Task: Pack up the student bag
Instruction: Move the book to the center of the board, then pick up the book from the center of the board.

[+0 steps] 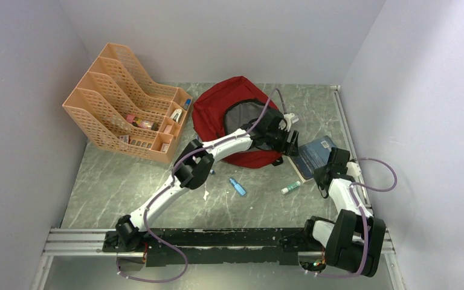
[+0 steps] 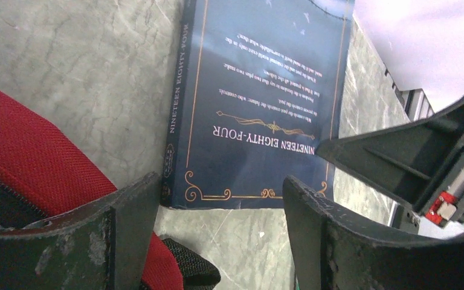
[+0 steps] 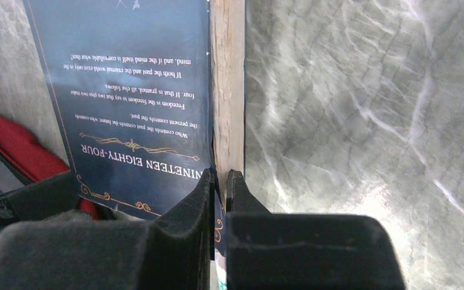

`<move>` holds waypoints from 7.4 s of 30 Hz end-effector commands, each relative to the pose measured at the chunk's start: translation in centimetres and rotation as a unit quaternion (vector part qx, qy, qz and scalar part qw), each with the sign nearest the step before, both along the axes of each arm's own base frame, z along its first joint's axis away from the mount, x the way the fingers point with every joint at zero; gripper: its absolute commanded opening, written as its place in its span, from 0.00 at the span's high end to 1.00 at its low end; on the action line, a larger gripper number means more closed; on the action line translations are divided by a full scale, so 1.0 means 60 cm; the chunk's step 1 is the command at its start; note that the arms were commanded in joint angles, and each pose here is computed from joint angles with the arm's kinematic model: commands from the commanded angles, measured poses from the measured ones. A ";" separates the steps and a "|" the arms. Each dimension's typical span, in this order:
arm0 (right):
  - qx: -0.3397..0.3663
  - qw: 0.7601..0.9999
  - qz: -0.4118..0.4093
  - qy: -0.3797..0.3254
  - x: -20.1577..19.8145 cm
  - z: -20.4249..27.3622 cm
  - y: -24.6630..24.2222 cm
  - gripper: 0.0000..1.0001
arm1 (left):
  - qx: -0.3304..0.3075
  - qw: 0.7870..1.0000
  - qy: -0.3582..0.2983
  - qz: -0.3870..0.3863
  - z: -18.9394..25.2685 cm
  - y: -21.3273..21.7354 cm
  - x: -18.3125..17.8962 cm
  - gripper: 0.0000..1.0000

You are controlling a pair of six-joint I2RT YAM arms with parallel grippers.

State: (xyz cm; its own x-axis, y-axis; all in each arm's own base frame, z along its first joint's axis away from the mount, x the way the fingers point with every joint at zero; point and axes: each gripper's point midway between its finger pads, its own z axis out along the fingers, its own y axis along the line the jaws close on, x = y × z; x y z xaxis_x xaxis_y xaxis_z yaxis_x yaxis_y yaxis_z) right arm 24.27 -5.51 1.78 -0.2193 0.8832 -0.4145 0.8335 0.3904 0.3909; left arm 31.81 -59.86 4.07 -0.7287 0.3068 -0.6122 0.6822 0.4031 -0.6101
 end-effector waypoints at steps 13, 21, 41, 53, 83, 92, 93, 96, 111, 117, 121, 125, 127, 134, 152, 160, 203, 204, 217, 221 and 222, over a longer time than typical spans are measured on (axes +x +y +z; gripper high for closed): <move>0.031 0.995 0.045 0.080 -0.036 -0.073 0.023 1.00 | -0.015 0.977 0.176 -0.117 0.004 0.003 -0.159 0.39; 0.037 0.995 0.061 0.066 -0.020 -0.070 0.028 1.00 | -0.022 0.974 0.198 -0.106 0.005 -0.007 -0.168 0.31; 0.040 0.994 0.071 0.068 -0.014 -0.079 0.030 1.00 | -0.116 0.941 0.295 -0.117 0.057 -0.037 -0.201 0.39; 0.031 0.995 0.056 0.071 -0.023 -0.074 0.024 1.00 | -0.075 0.966 0.245 -0.029 0.024 -0.020 -0.123 0.33; 0.033 0.995 0.071 0.062 -0.064 -0.030 0.042 1.00 | -0.038 0.990 0.082 0.111 -0.009 0.006 0.063 0.25; 0.035 0.995 0.071 0.056 -0.062 -0.028 0.044 1.00 | 0.021 0.992 0.073 0.100 -0.055 0.000 0.020 0.24; 0.035 0.995 0.071 0.055 -0.061 -0.028 0.043 1.00 | 0.033 0.991 0.078 0.106 -0.061 0.006 0.018 0.25; 0.034 0.996 0.069 0.052 -0.057 -0.027 0.042 1.00 | 0.077 0.987 0.088 0.111 -0.079 0.028 0.003 0.26; 0.038 0.996 0.063 0.048 -0.052 -0.031 0.042 1.00 | 0.104 0.970 0.221 -0.004 -0.107 0.051 -0.116 0.30; 0.040 0.996 0.060 0.047 -0.052 -0.034 0.043 1.00 | 0.019 0.965 0.258 -0.050 -0.048 0.005 -0.153 0.32; 0.049 0.996 0.066 0.042 -0.050 -0.032 0.049 1.00 | 0.001 0.964 0.262 -0.052 -0.034 -0.009 -0.157 0.36; 0.050 0.996 0.066 0.041 -0.050 -0.032 0.050 1.00 | -0.010 0.960 0.277 -0.045 -0.031 -0.013 -0.158 0.40; 0.051 0.996 0.066 0.041 -0.050 -0.033 0.050 1.00 | -0.024 0.957 0.286 -0.042 -0.022 -0.017 -0.160 0.40; 0.051 0.996 0.066 0.041 -0.049 -0.033 0.050 1.00 | -0.022 0.962 0.274 -0.010 -0.023 -0.023 -0.140 0.54; 0.052 0.995 0.070 0.040 -0.050 -0.032 0.052 1.00 | -0.131 0.960 0.236 0.073 0.024 -0.050 -0.040 0.61; 0.049 0.996 0.072 0.013 -0.036 -0.007 0.052 0.83 | -0.189 0.963 0.189 0.042 0.108 -0.055 -0.039 0.95; -0.083 0.684 0.548 -0.475 0.165 0.574 0.281 0.02 | -0.123 0.969 -0.206 0.053 0.471 0.491 0.023 0.95; -0.086 0.662 0.562 -0.488 0.166 0.589 0.292 0.00 | -0.119 0.971 -0.205 0.046 0.462 0.497 0.009 0.95; -0.011 0.474 0.725 -0.500 0.107 0.573 0.405 0.00 | -0.184 0.948 -0.248 -0.078 0.506 0.503 -0.106 0.95; 0.005 0.450 0.744 -0.494 0.086 0.560 0.427 0.01 | -0.195 0.943 -0.246 -0.107 0.507 0.490 -0.123 0.95; 0.012 0.444 0.747 -0.494 0.080 0.559 0.432 0.02 | -0.197 0.942 -0.247 -0.116 0.508 0.487 -0.128 0.95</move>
State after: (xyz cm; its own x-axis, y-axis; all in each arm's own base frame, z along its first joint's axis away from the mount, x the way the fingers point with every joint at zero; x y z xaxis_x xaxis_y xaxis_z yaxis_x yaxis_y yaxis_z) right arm 31.28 19.17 34.48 -0.3414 0.1035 -0.9342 -0.8788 0.3173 0.3563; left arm 25.97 -29.33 30.94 -0.4365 0.1421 -0.8884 0.8923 0.1951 -0.4072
